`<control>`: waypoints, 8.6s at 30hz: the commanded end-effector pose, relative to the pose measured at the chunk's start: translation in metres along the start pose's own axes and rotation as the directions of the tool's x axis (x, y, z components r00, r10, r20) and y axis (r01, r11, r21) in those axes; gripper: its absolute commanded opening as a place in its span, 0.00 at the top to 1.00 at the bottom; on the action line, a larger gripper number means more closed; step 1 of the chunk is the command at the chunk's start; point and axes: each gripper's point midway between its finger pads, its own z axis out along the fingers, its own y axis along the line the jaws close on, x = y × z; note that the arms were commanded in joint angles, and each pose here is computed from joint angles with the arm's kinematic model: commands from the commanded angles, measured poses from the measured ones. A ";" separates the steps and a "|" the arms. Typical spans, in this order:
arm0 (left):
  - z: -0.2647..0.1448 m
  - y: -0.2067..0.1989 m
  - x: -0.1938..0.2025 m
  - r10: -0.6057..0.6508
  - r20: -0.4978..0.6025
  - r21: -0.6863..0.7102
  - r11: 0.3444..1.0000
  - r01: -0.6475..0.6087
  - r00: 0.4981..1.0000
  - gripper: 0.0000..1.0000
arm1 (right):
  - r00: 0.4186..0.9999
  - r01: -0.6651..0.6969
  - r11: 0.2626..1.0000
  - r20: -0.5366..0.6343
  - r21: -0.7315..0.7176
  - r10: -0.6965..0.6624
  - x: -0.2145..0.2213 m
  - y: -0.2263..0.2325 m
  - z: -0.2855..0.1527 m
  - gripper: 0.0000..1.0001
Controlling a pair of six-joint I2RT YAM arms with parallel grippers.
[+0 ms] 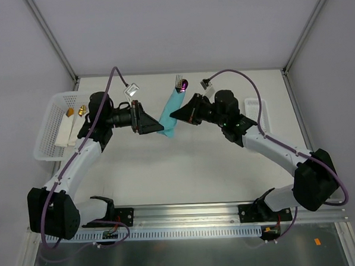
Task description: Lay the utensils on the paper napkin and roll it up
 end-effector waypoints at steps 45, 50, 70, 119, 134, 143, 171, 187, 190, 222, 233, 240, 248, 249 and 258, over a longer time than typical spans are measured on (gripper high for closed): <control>-0.047 -0.089 -0.048 -0.327 0.175 0.428 0.875 0.227 0.929 0.23 | 0.991 0.117 0.926 0.097 -0.360 -0.087 -0.012 0.138 -0.001 1.00; -0.049 -0.095 -0.043 -0.307 0.154 0.416 0.882 0.220 0.939 0.37 | 0.986 0.159 0.934 0.105 -0.321 -0.132 -0.014 0.137 -0.007 1.00; -0.087 -0.052 -0.057 0.461 0.206 -0.330 0.863 -0.382 0.863 0.18 | 0.976 -0.013 0.993 0.219 0.121 -0.014 -0.044 0.080 -0.021 1.00; 0.015 -0.052 -0.011 0.972 -0.230 -0.329 -0.025 -0.944 0.054 0.43 | 0.853 -0.503 0.702 0.420 0.503 0.310 0.013 0.027 -0.015 1.00; 0.020 -0.030 -0.007 0.952 -0.301 -0.325 -0.053 -0.944 0.050 0.48 | 0.855 -0.497 0.710 0.420 0.498 0.304 0.017 0.032 -0.020 1.00; 0.019 -0.019 -0.002 0.937 -0.342 -0.322 -0.052 -0.945 0.065 0.49 | 0.854 -0.497 0.711 0.426 0.498 0.299 0.016 0.032 -0.020 1.00; 0.006 0.021 0.026 0.828 -0.560 -0.214 -0.184 -0.959 -0.034 0.48 | 0.837 -0.510 0.718 0.464 0.474 0.289 0.005 0.032 -0.035 1.00; -0.009 0.023 0.019 0.801 -0.598 -0.251 -0.165 -0.954 0.019 0.51 | 0.830 -0.525 0.719 0.459 0.455 0.316 0.007 0.032 -0.043 1.00; -0.012 0.005 0.016 0.849 -0.527 -0.281 -0.140 -0.949 0.031 0.52 | 0.830 -0.521 0.719 0.469 0.460 0.301 0.005 0.029 -0.045 1.00; -0.067 -0.077 -0.043 -0.069 -0.047 0.121 0.990 0.074 0.996 0.04 | 0.880 0.394 0.919 0.276 0.027 -0.386 -0.030 0.116 -0.059 1.00; -0.062 -0.077 -0.055 -0.375 -0.002 0.279 0.890 0.360 0.927 0.01 | 0.865 0.500 0.824 0.208 -0.265 -0.458 -0.008 0.176 -0.053 1.00; -0.061 -0.099 -0.068 -0.424 0.092 0.430 0.833 0.348 0.901 0.01 | 0.864 0.503 0.804 0.218 -0.316 -0.455 -0.007 0.188 -0.056 1.00; -0.059 -0.131 -0.068 -0.406 0.089 0.499 0.809 0.312 0.910 0.01 | 0.865 0.500 0.803 0.235 -0.325 -0.443 -0.007 0.185 -0.048 1.00; -0.059 -0.132 -0.067 -0.404 0.091 0.500 0.809 0.309 0.910 0.01 | 0.865 0.499 0.803 0.234 -0.325 -0.443 -0.007 0.185 -0.047 1.00; -0.061 -0.143 -0.065 -0.380 0.096 0.515 0.810 0.281 0.920 0.01 | 0.872 0.487 0.814 0.234 -0.315 -0.431 -0.009 0.177 -0.034 1.00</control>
